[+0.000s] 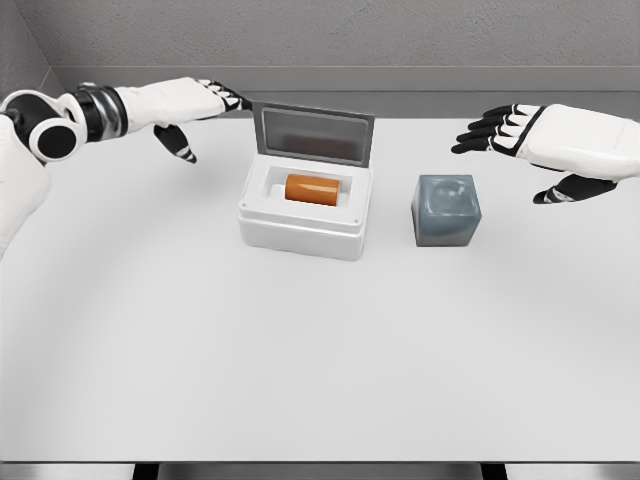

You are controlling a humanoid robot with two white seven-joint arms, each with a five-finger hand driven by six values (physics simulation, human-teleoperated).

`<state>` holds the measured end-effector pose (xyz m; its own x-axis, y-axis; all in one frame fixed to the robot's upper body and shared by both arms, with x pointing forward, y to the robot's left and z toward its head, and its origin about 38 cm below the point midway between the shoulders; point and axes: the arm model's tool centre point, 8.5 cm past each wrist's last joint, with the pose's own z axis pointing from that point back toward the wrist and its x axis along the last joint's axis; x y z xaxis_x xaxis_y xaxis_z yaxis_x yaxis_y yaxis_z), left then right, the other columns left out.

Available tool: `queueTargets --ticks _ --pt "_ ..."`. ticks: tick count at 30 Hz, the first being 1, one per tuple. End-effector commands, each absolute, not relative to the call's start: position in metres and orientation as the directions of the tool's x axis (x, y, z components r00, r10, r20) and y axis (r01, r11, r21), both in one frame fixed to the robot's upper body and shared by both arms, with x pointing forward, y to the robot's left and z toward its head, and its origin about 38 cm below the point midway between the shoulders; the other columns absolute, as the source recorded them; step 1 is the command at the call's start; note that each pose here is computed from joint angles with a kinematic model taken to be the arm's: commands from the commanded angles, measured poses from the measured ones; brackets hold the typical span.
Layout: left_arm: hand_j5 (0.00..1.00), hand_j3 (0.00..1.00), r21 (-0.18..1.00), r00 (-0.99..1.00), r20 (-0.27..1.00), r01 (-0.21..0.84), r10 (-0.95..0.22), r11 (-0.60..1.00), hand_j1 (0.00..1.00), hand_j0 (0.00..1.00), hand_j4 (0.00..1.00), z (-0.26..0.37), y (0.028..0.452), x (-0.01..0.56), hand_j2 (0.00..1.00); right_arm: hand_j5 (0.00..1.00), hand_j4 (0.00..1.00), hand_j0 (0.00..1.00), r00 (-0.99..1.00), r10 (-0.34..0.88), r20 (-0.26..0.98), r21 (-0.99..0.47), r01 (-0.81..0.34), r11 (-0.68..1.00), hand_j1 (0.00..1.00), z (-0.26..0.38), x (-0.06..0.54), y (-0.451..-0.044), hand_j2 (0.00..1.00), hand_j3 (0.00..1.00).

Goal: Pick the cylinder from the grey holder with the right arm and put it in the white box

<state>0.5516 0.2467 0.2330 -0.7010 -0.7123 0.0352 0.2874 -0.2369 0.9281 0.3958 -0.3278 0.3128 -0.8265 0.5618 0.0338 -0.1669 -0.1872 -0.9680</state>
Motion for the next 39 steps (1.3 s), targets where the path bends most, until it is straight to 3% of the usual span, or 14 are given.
queueTargets --ticks 1,39 --pt "1.00 1.00 0.931 -0.705 0.032 0.278 -0.708 -0.236 1.00 1.00 1.00 0.236 0.246 0.550 1.00 1.00 1.00 1.00 -0.826 0.563 0.038 -0.969 -0.169 -0.182 1.00 0.313 0.396 -0.328 1.00 1.00" --pt "1.00 1.00 0.933 -0.733 -0.008 0.238 -0.681 -0.268 1.00 1.00 1.00 0.242 0.246 0.540 1.00 1.00 1.00 1.00 -0.826 0.563 0.038 -0.969 -0.169 -0.182 1.00 0.313 0.396 -0.328 1.00 1.00"
